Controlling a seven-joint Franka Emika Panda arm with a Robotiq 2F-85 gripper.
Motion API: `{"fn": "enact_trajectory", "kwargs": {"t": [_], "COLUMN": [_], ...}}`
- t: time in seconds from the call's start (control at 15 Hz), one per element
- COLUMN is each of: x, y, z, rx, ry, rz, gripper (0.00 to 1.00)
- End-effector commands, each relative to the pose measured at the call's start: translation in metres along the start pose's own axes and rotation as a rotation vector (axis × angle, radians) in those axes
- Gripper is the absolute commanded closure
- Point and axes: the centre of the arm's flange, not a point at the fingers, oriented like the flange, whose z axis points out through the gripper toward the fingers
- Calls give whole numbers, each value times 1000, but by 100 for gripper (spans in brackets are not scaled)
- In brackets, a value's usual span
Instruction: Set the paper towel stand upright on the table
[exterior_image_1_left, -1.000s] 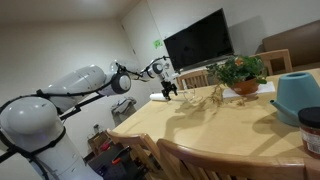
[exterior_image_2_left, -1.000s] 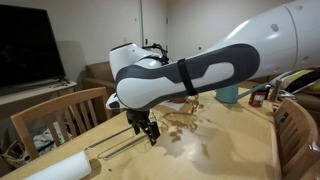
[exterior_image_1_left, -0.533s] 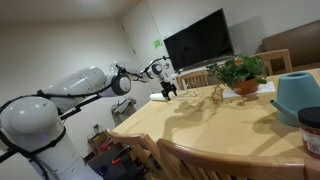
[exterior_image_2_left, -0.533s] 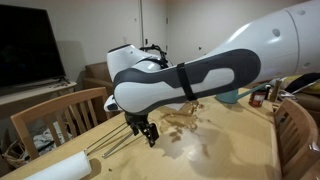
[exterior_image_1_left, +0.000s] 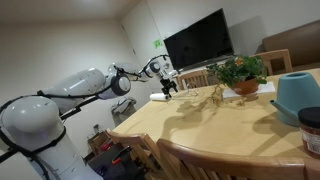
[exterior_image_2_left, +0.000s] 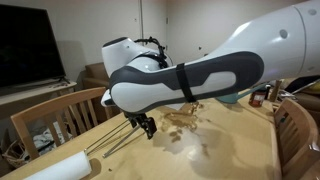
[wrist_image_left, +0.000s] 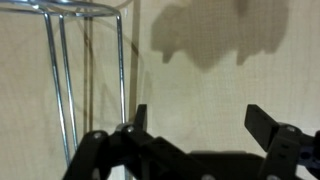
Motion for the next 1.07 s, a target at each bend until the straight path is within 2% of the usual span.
{"fn": "enact_trajectory", "kwargs": {"t": [0.0,0.2,0.4,0.47,1.0], "x": [-6,-11,-16,-19,-18], "y": [24,35,41,6,4], "z": [6,19,37,26,30], "rx": [-37,-57,-43,-34,-29], "ry": [-26,-26,-9,-15,-17], "rz": [-9,-8,-9,13,10], "gripper": [0,0,0,0,0]}}
